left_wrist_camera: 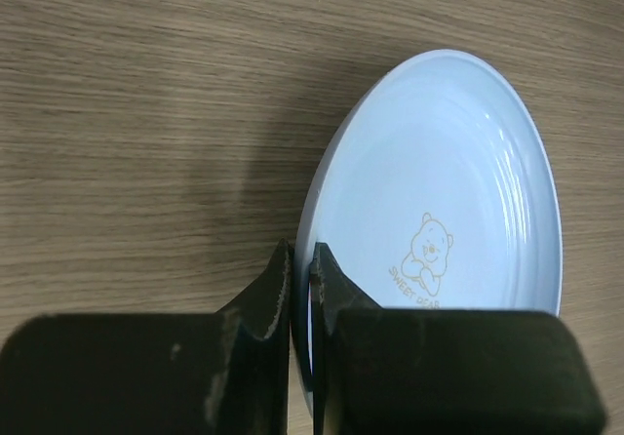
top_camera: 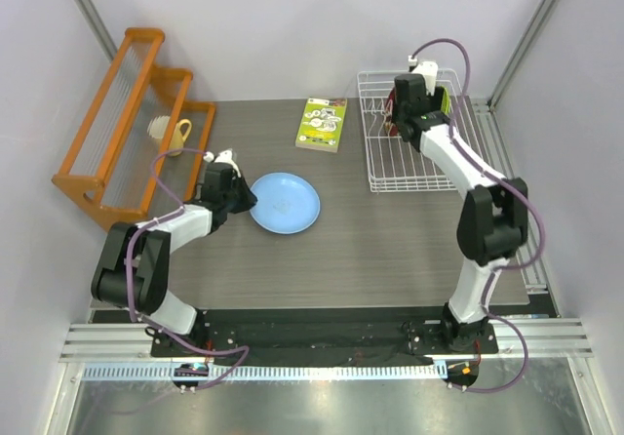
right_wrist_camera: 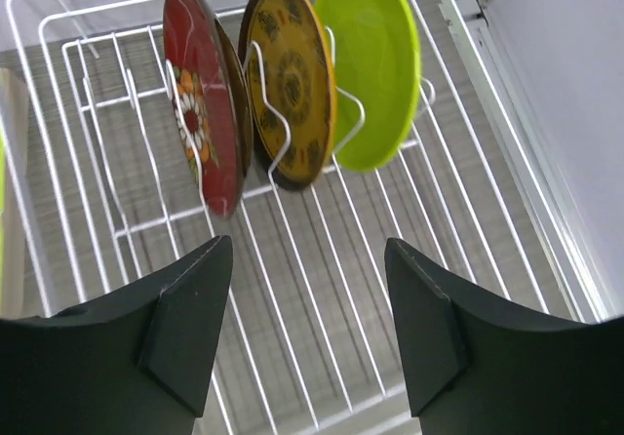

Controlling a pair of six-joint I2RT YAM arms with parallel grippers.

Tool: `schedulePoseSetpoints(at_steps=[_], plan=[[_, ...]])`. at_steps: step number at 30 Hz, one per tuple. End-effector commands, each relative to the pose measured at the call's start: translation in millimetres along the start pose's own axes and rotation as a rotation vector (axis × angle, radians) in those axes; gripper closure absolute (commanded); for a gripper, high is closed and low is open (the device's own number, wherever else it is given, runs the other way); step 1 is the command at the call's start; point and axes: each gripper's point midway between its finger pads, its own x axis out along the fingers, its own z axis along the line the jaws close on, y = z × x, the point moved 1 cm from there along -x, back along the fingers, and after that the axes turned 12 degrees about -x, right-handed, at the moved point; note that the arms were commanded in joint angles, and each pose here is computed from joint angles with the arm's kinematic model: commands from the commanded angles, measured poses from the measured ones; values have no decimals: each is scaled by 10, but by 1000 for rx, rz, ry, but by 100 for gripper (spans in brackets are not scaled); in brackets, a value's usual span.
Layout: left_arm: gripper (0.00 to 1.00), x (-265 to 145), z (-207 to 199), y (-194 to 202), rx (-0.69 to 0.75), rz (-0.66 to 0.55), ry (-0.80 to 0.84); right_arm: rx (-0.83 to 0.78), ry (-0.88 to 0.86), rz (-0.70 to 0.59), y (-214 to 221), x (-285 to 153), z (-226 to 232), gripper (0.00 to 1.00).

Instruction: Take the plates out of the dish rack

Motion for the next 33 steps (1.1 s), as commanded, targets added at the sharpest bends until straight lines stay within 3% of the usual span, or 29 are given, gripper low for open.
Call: schedulePoseSetpoints(at_steps=[1, 2, 4, 7, 8, 18, 25, 26, 29, 33], plan=[[92, 96, 62, -132, 31, -32, -46, -41, 23, -76, -346, 335, 105, 32], [82, 111, 87, -175, 33, -50, -67, -29, 22, -104, -499, 370, 108, 32], [58, 135, 114, -167, 39, -47, -75, -72, 29, -81, -411, 573, 216, 32], [37, 136, 132, -210, 50, -69, -89, -82, 48, -69, -391, 818, 283, 33], [35, 119, 130, -236, 53, -79, -93, -91, 60, -84, -481, 856, 245, 33], [29, -73, -32, -506, 76, -151, -76, -129, 67, -57, -327, 1308, 282, 41], [29, -201, -179, -612, 70, -180, -26, -132, 16, -63, -311, 1390, 340, 78], [29, -210, -185, -616, 67, -183, -23, -132, 8, -65, -316, 1391, 353, 89], [29, -203, -169, -600, 63, -181, -27, -122, -14, -80, -382, 1349, 366, 99], [30, -189, -165, -573, 53, -172, -25, -127, 63, -110, -545, 1192, 281, 99]])
